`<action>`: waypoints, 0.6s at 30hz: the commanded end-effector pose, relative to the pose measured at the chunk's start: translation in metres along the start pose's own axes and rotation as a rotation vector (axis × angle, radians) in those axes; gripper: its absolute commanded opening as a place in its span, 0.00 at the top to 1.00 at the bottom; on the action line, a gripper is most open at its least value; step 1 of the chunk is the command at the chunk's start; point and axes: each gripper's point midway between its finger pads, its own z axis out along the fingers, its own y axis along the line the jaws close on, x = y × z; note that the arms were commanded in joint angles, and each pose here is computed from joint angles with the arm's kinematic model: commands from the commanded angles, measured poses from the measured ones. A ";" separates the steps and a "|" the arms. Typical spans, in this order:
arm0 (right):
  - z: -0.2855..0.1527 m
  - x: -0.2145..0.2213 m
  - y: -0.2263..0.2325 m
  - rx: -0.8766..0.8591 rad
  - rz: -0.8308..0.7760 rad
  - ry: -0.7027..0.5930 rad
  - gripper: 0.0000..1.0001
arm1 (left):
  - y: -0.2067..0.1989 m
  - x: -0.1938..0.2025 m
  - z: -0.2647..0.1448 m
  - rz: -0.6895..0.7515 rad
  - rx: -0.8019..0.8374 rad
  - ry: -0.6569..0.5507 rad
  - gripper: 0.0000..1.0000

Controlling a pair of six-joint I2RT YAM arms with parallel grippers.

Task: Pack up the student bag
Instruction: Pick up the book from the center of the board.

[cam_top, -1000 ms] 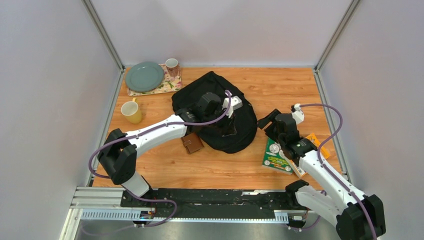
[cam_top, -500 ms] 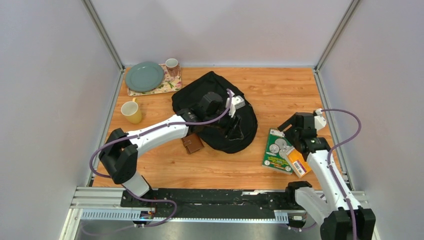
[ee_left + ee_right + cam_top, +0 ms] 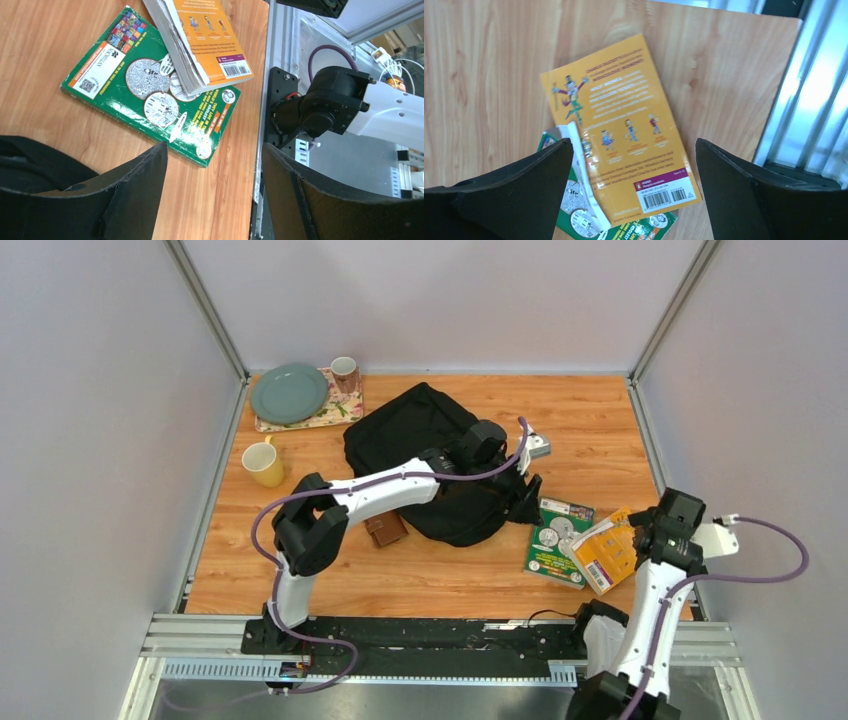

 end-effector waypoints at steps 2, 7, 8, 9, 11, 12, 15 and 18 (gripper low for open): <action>0.025 0.017 -0.016 0.024 0.102 0.123 0.04 | -0.012 -0.019 0.018 0.019 0.119 -0.030 0.23; 0.057 0.040 -0.022 0.066 0.093 0.210 0.04 | 0.001 -0.020 0.046 0.031 0.166 -0.026 0.22; 0.060 0.040 -0.026 0.078 0.093 0.207 0.03 | 0.002 -0.020 0.049 0.031 0.177 -0.024 0.22; 0.064 0.037 -0.024 0.064 0.096 0.193 0.03 | 0.003 -0.019 0.052 0.027 0.186 -0.020 0.22; 0.071 0.046 -0.028 0.049 0.095 0.204 0.03 | 0.006 -0.018 0.060 0.038 0.202 -0.028 0.22; 0.075 0.044 -0.021 0.008 0.090 0.188 0.03 | 0.007 -0.015 0.064 0.038 0.202 -0.030 0.21; 0.078 0.062 -0.009 -0.097 0.034 0.263 0.04 | 0.013 -0.012 0.075 0.051 0.208 -0.039 0.21; 0.081 0.073 -0.006 -0.140 -0.015 0.309 0.04 | 0.017 -0.004 0.087 0.030 0.218 -0.033 0.21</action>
